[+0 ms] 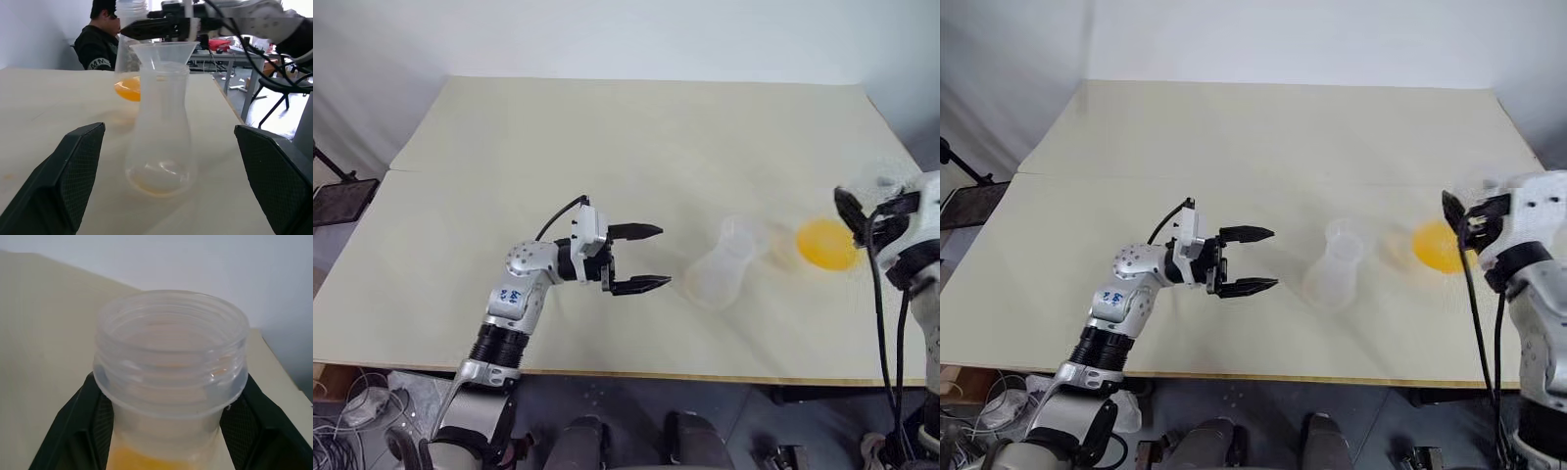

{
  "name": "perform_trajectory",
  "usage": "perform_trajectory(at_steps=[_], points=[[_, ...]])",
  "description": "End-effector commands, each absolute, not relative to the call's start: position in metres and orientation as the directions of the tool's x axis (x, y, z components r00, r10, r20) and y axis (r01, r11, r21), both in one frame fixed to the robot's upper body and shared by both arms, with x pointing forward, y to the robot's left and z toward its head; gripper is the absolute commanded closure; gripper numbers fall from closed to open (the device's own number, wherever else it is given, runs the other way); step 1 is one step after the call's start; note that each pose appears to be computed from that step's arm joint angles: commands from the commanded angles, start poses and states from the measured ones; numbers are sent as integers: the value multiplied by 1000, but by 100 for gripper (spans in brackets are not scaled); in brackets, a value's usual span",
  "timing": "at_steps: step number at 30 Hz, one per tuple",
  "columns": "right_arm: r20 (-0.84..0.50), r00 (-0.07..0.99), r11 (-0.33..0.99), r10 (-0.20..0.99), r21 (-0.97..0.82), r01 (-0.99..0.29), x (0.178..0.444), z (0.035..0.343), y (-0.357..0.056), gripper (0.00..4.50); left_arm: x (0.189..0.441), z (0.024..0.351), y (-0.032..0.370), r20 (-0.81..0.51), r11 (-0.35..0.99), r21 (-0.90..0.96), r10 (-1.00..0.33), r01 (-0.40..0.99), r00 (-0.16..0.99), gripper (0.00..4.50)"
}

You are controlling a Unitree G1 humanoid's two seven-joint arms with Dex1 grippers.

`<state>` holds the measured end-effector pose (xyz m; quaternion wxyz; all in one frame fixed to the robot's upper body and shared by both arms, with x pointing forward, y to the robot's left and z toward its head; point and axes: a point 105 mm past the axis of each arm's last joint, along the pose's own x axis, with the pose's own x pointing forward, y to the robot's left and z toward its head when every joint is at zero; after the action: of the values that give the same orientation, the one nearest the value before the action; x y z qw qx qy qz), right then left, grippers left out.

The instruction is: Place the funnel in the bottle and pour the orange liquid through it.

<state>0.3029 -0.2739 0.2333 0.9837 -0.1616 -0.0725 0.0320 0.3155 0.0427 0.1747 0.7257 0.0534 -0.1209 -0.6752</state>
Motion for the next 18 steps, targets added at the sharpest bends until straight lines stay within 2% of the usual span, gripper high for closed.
perform_trajectory(at_steps=[1,11,18], points=[[185,978,899,94,-437,-3,280,257,-243,202,316,181,34,108,45,284,-994,958,15,0],[112,986,726,126,-687,-15,264,249,-206,202,321,180,26,102,-13,289,-994,957,-44,0],[127,985,597,112,-801,35,270,252,-201,202,324,181,20,108,-32,298,-992,954,-67,0]])
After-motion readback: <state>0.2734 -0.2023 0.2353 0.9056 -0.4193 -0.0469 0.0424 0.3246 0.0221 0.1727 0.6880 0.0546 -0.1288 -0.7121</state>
